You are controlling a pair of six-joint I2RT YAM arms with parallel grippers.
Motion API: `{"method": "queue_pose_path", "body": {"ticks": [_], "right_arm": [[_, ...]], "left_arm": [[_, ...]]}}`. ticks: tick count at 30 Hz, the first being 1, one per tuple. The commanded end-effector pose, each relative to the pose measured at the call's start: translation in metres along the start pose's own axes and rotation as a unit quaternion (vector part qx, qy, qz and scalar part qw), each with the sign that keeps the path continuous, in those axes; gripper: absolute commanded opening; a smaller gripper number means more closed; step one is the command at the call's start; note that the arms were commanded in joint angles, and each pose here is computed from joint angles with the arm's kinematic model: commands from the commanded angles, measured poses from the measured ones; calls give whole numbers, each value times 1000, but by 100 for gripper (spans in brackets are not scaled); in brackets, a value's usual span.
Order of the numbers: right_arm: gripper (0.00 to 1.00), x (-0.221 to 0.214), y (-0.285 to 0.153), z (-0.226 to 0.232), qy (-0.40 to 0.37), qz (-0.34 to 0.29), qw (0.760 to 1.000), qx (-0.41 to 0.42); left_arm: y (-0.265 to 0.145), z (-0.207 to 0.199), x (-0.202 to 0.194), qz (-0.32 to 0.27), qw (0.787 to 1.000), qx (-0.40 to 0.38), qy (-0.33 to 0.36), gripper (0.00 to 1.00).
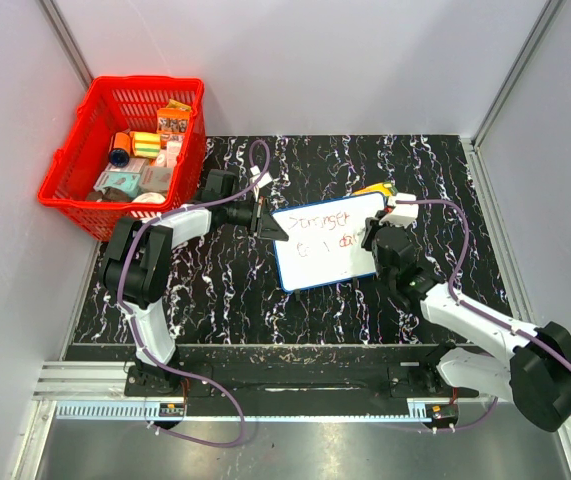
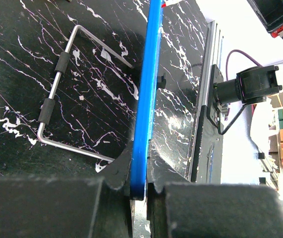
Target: Write a sentence on the whiteboard
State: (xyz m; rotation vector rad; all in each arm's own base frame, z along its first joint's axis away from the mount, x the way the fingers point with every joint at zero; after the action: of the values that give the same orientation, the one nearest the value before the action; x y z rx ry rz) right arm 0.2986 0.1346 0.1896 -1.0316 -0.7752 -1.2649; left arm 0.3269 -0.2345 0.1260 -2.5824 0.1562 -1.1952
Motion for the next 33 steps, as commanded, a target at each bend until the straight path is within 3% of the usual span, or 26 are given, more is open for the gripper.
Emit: {"method": "queue_pose_path", "body": {"ticks": [1,33], "right_arm": [[0,-3,-2,-1,10,13,1000,4],[0,-23,-14,-11,10,56,998,8]], "left_arm": [[9,48,-44,68,989,127,28,0],[9,48,-45,69,989,128,26,0]]}}
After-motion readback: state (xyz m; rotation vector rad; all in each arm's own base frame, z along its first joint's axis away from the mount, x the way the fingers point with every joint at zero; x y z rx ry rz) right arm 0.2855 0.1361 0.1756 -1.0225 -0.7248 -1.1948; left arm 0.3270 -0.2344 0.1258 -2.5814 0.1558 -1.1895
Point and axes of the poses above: each gripper's point midway between its finger pads, its own y axis out along the fingers, its own z axis along the line the jaws close on, x = y × z, the point moved 4 cm from there along -y, back along the fingers, and after that the axes turned 10 degrees about y, right-handed, at the moved point
